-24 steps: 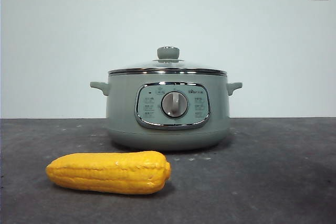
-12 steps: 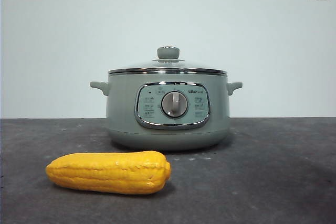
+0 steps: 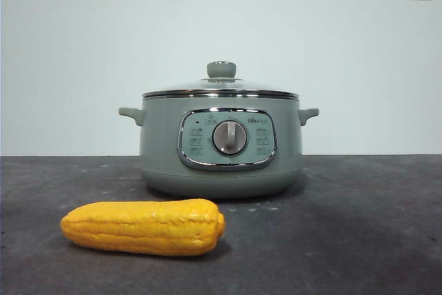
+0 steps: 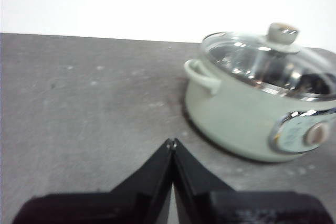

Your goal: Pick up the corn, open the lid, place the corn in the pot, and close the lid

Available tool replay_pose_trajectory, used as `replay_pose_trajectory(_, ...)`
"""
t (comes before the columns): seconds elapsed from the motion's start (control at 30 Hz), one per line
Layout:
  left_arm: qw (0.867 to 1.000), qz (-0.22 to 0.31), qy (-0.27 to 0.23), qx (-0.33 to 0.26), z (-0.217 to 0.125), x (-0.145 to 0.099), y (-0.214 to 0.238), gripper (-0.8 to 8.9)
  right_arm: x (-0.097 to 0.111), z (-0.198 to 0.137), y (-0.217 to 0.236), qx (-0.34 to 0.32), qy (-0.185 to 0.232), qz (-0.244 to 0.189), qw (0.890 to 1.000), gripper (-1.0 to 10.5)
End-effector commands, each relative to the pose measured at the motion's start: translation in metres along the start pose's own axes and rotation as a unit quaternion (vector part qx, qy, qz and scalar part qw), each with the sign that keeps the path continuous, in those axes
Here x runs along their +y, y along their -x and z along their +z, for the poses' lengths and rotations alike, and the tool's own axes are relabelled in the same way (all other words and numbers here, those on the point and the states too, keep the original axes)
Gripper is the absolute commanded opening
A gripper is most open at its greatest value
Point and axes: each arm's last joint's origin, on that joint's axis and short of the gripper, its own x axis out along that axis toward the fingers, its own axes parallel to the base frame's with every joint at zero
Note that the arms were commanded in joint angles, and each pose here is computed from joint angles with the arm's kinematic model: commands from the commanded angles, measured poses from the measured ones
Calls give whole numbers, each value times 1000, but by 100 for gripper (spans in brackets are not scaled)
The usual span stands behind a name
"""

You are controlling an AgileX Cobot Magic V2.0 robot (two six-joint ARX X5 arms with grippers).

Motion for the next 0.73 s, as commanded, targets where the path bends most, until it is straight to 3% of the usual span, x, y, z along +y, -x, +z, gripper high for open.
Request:
replay_pose_trajectory(0.03,1000,-16,1,-5,20,-5,5,-7,6,18,0,18,-5,26,999,-12)
replay_pose_trajectory(0.23,999,-46,-2,24,62,-15,14,-7,19,62,-2,87,31,70,993,-12)
replay_pose_trajectory(0.5,993,-97,-10,71,98,-25,20,-7,30,107,-5,185,82,97,974,-12)
replay_pose_trajectory(0.73,990,-102,-7,102,109,-26,20,-5,34,122,-9,202,85,117,969,-11)
